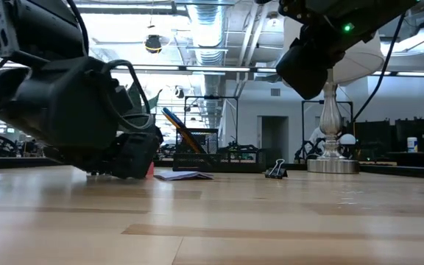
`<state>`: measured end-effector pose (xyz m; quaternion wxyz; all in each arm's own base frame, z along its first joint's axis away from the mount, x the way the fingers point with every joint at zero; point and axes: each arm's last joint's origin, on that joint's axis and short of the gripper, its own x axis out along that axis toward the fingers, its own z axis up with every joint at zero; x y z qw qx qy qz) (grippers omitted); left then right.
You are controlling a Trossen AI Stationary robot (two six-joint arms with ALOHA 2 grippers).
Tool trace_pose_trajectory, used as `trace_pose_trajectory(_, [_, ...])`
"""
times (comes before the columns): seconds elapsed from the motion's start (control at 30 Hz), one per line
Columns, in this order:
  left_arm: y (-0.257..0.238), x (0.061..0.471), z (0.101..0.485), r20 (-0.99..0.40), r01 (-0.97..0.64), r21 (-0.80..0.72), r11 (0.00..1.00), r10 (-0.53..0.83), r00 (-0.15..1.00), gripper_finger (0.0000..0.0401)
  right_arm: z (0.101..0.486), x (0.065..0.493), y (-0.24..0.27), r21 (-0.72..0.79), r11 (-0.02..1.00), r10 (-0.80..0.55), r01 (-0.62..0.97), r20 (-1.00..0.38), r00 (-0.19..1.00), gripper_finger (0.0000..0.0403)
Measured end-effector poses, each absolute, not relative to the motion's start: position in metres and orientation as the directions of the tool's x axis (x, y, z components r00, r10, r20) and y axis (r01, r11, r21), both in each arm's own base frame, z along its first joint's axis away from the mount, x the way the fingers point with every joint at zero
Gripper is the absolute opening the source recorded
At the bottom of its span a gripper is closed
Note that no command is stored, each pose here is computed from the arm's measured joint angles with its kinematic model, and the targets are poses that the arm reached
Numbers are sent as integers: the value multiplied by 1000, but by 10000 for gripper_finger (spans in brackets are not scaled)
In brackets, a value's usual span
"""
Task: Pick and place office supplies into organizer
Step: Put the eraser into the desk organizer
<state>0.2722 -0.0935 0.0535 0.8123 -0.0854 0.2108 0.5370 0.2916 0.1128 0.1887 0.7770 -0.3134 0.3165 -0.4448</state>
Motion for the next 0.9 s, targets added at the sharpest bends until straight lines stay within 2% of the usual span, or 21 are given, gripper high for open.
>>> trace_pose_trajectory(0.9, [-48, 289, 53, -431, -932, 173, 317, 876, 218, 184, 188, 293, 110, -768, 406, -893, 496, -218, 393, 1])
